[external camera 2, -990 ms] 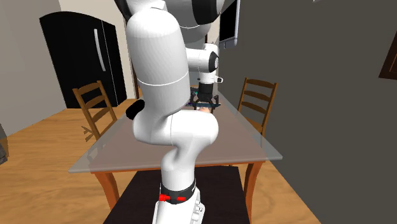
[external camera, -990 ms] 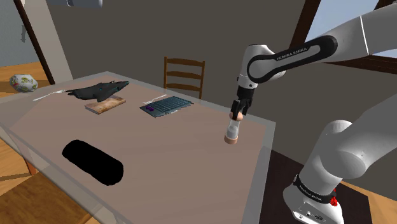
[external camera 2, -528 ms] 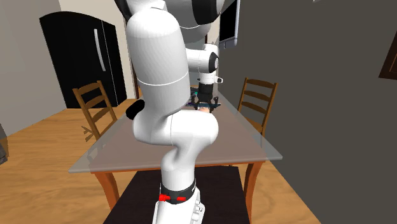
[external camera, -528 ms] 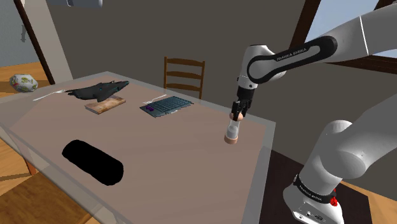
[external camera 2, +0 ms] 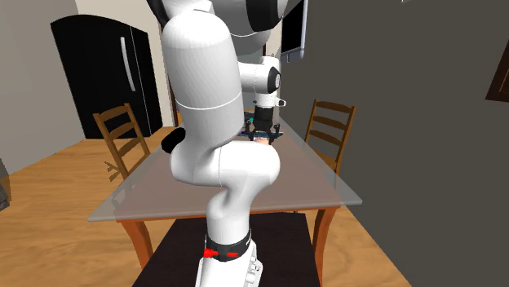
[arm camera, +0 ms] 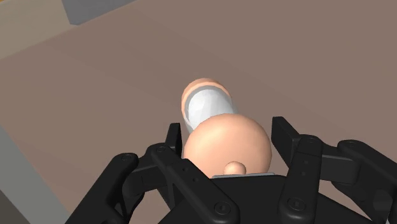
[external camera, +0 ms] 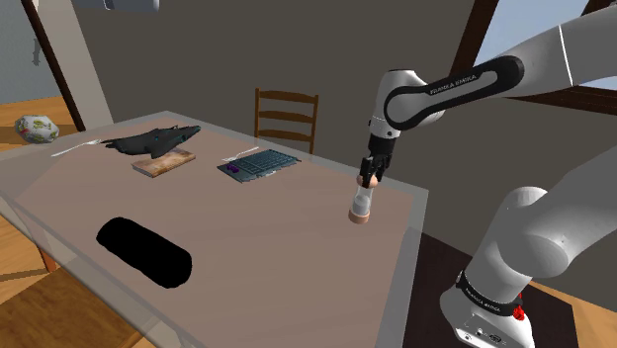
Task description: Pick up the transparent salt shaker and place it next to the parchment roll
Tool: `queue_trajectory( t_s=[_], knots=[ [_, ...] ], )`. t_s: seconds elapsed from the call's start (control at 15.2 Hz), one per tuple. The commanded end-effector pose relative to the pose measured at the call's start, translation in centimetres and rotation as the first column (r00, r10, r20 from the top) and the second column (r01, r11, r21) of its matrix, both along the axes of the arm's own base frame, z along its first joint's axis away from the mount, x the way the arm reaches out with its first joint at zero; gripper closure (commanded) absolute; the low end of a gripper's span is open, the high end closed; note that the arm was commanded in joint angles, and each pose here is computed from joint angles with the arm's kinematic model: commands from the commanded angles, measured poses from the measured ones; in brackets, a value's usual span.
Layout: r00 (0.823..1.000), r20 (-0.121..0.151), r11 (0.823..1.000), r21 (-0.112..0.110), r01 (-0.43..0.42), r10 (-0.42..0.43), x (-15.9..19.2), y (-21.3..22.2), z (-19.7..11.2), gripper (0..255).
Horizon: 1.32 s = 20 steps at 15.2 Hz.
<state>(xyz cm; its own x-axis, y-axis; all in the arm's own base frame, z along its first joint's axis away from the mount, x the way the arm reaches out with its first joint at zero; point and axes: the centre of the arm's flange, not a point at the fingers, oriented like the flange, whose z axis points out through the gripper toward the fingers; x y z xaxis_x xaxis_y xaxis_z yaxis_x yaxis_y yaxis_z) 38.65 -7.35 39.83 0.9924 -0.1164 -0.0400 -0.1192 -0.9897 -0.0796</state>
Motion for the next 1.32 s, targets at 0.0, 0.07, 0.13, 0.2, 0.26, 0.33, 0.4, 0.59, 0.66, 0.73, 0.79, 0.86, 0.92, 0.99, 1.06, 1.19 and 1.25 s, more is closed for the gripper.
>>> queue_trajectory(
  t_s=[0.0, 0.07, 0.13, 0.2, 0.26, 0.33, 0.4, 0.59, 0.66, 0.73, 0.79, 0.86, 0.92, 0.99, 1.06, 1.19, 1.25],
  knots=[
    [1.0, -0.001, 1.0, 0.0, 0.0, 0.0, 0.0, 0.0, 0.0, 255],
    [1.0, -0.001, 1.0, 0.0, 0.0, 0.0, 0.0, 0.0, 0.5, 255],
    [1.0, -0.001, 1.0, 0.0, 0.0, 0.0, 0.0, 0.0, 1.0, 255],
    [1.0, -0.001, 1.0, 0.0, 0.0, 0.0, 0.0, 0.0, 1.6, 255],
    [1.0, -0.001, 1.0, 0.0, 0.0, 0.0, 0.0, 0.0, 2.1, 255],
    [1.0, -0.001, 1.0, 0.0, 0.0, 0.0, 0.0, 0.0, 2.6, 255],
    [1.0, -0.001, 1.0, 0.0, 0.0, 0.0, 0.0, 0.0, 3.1, 255],
    [1.0, -0.001, 1.0, 0.0, 0.0, 0.0, 0.0, 0.0, 4.7, 255],
    [1.0, -0.001, 1.0, 0.0, 0.0, 0.0, 0.0, 0.0, 5.3, 255],
    [1.0, -0.001, 1.0, 0.0, 0.0, 0.0, 0.0, 0.0, 5.8, 255],
    [1.0, -0.001, 1.0, 0.0, 0.0, 0.0, 0.0, 0.0, 6.3, 255],
    [1.0, -0.001, 1.0, 0.0, 0.0, 0.0, 0.0, 0.0, 6.8, 255],
    [1.0, -0.001, 1.0, 0.0, 0.0, 0.0, 0.0, 0.0, 7.4, 255],
    [1.0, -0.001, 1.0, 0.0, 0.0, 0.0, 0.0, 0.0, 7.9, 255],
    [1.0, -0.001, 1.0, 0.0, 0.0, 0.0, 0.0, 0.0, 8.4, 255],
    [1.0, -0.001, 1.0, 0.0, 0.0, 0.0, 0.0, 0.0, 9.5, 255],
    [1.0, -0.001, 1.0, 0.0, 0.0, 0.0, 0.0, 0.0, 10.0, 255]
  ],
)
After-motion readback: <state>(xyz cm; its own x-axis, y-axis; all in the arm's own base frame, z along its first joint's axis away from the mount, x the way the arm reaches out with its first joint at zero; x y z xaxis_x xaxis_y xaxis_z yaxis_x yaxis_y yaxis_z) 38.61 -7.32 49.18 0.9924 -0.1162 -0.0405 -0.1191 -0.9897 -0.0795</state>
